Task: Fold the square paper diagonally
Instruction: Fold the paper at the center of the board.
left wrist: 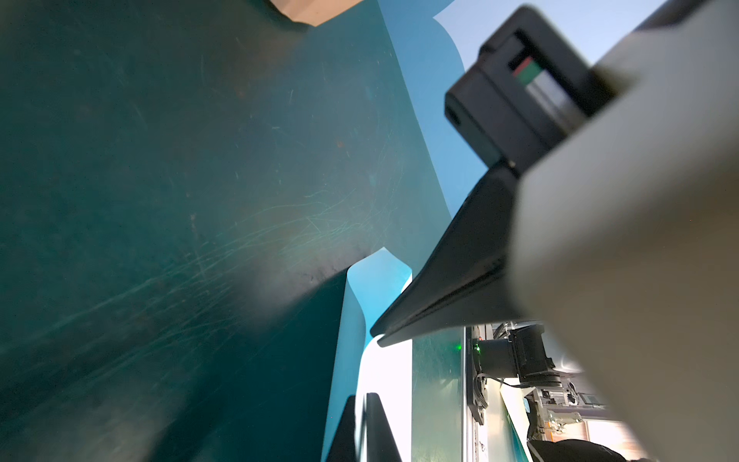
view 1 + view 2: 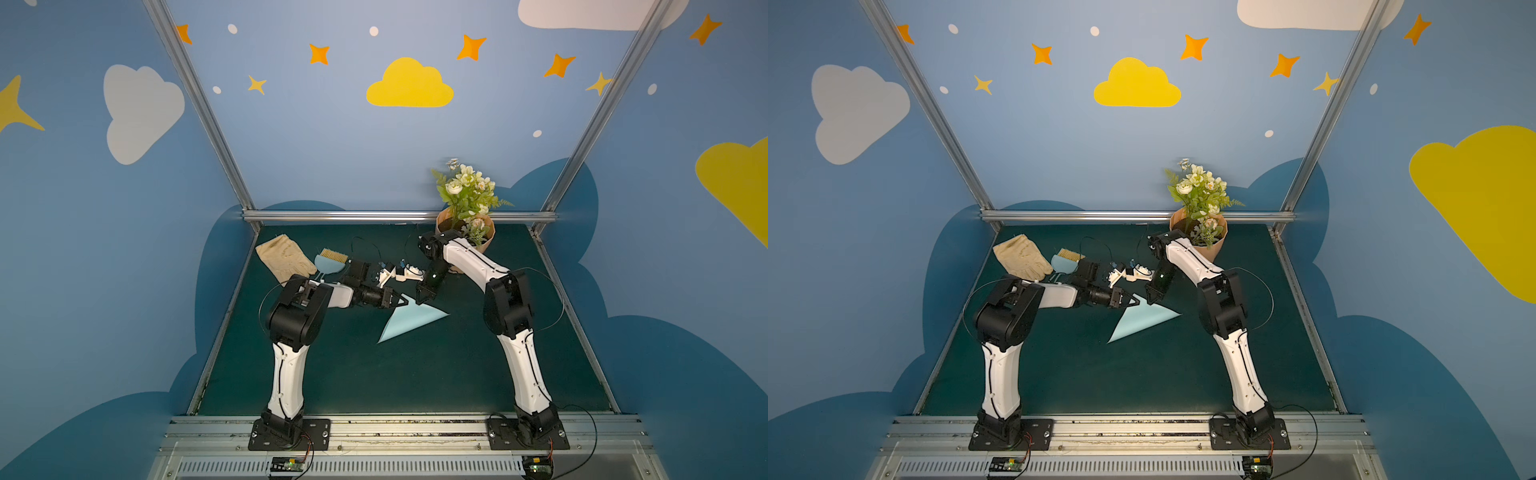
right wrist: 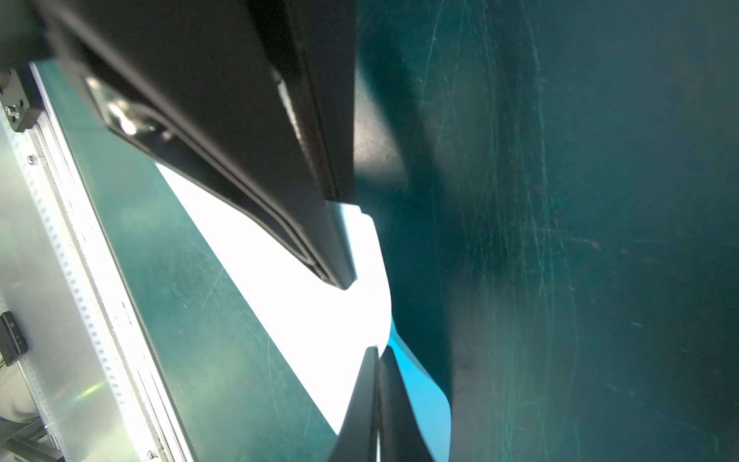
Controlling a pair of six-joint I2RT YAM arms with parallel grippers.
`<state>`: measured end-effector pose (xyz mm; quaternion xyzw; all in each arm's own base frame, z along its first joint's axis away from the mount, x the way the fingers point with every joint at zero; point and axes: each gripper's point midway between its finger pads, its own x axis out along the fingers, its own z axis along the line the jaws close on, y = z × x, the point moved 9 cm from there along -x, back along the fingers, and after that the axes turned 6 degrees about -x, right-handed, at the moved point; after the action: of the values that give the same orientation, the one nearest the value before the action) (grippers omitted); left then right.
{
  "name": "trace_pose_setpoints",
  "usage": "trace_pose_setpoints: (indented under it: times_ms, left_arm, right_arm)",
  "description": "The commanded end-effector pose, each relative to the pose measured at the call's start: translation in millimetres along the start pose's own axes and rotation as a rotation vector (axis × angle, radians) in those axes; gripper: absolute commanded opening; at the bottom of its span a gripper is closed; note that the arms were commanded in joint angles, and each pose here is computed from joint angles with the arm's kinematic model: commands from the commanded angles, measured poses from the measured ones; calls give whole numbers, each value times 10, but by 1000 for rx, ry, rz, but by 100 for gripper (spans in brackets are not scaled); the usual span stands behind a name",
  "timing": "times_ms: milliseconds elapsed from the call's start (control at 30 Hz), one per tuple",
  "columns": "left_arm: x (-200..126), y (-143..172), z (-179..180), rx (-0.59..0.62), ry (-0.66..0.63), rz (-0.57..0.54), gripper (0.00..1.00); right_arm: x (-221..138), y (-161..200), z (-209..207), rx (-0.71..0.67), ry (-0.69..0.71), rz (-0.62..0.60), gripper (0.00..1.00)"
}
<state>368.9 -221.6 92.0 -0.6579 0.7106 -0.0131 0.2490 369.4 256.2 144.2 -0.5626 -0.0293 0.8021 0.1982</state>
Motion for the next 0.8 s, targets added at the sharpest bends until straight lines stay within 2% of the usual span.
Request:
trace_pose_setpoints:
  times_ms: [0, 100, 233, 300, 367, 467, 767]
  left_arm:
    - [24, -17, 16, 14, 4, 7, 6]
    - [19, -15, 10, 19, 2, 4, 3]
    - [12, -19, -6, 27, 2, 1, 3]
    - [15, -14, -3, 25, 2, 3, 3]
    - [20, -15, 3, 22, 3, 4, 5]
    - [24, -15, 0, 22, 3, 5, 10]
    - [34, -15, 11, 20, 1, 5, 10]
  right_arm:
    - [45, 26, -29, 22, -27, 14, 0]
    - [41, 27, -25, 23, -26, 16, 0]
    - [8, 25, -18, 27, -26, 4, 5]
    - [-6, 18, -8, 21, -28, -3, 4]
    - [-2, 11, 1, 18, -30, -2, 0]
    - [17, 9, 11, 13, -33, 6, 0]
    - [40, 11, 16, 7, -36, 17, 0]
